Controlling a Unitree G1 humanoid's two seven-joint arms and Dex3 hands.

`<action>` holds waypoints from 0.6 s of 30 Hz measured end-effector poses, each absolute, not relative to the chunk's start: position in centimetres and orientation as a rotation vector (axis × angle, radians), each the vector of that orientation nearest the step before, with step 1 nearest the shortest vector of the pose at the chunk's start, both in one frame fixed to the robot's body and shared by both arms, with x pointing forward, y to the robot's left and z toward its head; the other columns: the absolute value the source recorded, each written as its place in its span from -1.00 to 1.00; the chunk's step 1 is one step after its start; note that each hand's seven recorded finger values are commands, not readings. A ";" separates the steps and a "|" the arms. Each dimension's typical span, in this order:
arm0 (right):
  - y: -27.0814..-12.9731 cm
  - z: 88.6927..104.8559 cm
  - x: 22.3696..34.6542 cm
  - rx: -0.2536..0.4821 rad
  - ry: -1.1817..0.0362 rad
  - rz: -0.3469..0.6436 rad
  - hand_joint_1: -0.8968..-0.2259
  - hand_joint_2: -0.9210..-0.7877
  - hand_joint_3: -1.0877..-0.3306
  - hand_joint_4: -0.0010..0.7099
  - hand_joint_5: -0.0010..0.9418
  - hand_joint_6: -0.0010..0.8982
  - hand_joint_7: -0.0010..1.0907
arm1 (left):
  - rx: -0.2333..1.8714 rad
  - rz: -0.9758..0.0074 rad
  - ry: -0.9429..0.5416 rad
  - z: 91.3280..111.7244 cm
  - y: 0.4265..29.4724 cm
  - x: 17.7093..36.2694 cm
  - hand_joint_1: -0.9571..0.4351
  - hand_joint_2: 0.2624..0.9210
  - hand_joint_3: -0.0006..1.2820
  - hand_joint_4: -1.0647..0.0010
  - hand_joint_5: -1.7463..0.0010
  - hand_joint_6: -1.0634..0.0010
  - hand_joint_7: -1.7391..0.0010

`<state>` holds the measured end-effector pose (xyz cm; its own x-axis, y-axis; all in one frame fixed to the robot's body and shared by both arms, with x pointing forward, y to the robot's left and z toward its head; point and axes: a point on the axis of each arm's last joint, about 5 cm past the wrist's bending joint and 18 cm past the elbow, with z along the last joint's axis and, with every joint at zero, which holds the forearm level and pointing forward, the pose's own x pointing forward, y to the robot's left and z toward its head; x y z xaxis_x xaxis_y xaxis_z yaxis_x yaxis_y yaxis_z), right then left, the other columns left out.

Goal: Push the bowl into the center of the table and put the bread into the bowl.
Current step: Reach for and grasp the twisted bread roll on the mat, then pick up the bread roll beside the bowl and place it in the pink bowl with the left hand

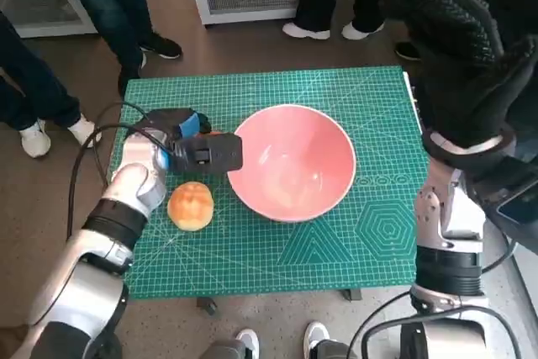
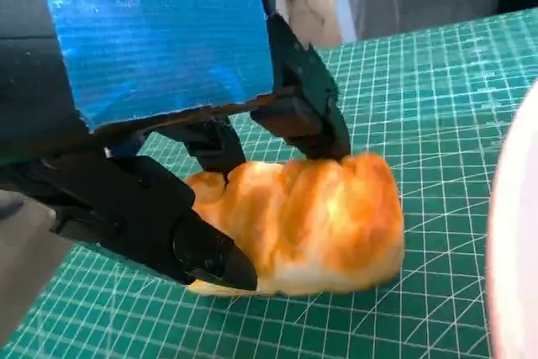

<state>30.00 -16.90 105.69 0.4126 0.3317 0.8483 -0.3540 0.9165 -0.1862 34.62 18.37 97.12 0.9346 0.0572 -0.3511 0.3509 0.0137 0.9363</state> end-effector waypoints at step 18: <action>-17.0 105.7 29.9 0.025 -1.065 0.428 -0.33 -1.00 -0.06 -0.13 -0.99 -0.47 -0.33 | 1.597 -0.235 0.240 96.9 18.8 34.6 0.38 0.98 -0.90 -0.32 -0.39 -0.21 -0.26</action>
<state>29.95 -16.98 105.73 0.4104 0.3277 0.8510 -0.3515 0.9179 -0.1840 34.62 18.80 96.93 0.9550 0.0093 -0.2964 0.2965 -0.0382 0.9543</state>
